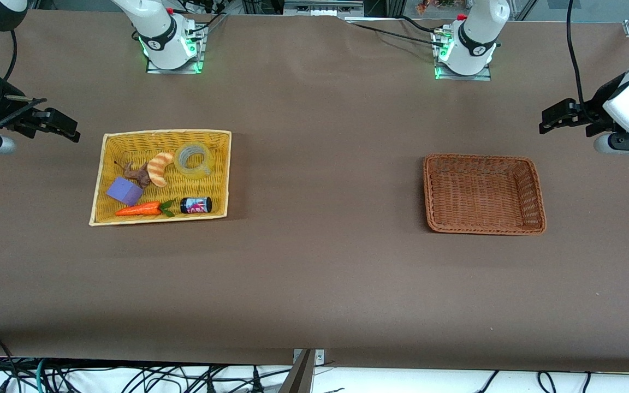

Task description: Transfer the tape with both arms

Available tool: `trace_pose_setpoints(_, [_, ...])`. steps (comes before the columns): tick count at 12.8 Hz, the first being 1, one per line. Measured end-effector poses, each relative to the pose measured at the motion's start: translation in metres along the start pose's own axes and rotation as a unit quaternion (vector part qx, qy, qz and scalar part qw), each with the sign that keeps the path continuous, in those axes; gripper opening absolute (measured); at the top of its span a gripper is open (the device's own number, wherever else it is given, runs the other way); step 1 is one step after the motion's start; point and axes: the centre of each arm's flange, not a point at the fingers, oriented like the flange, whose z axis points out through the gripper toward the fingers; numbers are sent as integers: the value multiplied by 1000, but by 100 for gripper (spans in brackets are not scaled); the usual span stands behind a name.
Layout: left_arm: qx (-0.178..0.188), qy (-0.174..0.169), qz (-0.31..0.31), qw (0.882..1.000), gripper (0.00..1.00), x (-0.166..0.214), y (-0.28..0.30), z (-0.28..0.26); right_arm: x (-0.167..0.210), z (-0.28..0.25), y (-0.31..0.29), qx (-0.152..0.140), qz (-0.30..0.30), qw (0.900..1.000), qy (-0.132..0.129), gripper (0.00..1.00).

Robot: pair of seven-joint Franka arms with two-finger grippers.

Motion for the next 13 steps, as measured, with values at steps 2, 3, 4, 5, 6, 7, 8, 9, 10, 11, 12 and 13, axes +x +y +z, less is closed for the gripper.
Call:
trace_pose_setpoints(2, [0,0,0,1000,100,0,0,0,0,0,0,0,1,1000,0,100])
trace_pose_setpoints(3, [0,0,0,1000,100,0,0,0,0,0,0,0,1,1000,0,100])
trace_pose_setpoints(4, [0,0,0,1000,100,0,0,0,0,0,0,0,1,1000,0,100])
trace_pose_setpoints(5, [0,0,0,1000,100,0,0,0,0,0,0,0,1,1000,0,100])
trace_pose_setpoints(6, [0,0,0,1000,100,0,0,0,0,0,0,0,1,1000,0,100])
trace_pose_setpoints(7, [0,0,0,1000,100,0,0,0,0,0,0,0,1,1000,-1,100])
trace_pose_setpoints(8, [0,0,0,1000,100,0,0,0,0,0,0,0,1,1000,-2,100])
trace_pose_setpoints(9, [0,0,0,1000,100,0,0,0,0,1,0,0,1,1000,-3,100])
trace_pose_setpoints(10, [0,0,0,1000,100,0,0,0,0,1,0,0,1,1000,-3,100])
trace_pose_setpoints(11, [0,0,0,1000,100,0,0,0,0,3,0,-1,1,1000,-5,100])
trace_pose_setpoints(12, [0,0,0,1000,100,0,0,0,1,5,0,-1,0,1000,-8,100])
trace_pose_setpoints(13, [0,0,0,1000,100,0,0,0,2,8,-1,-1,0,1000,-10,100])
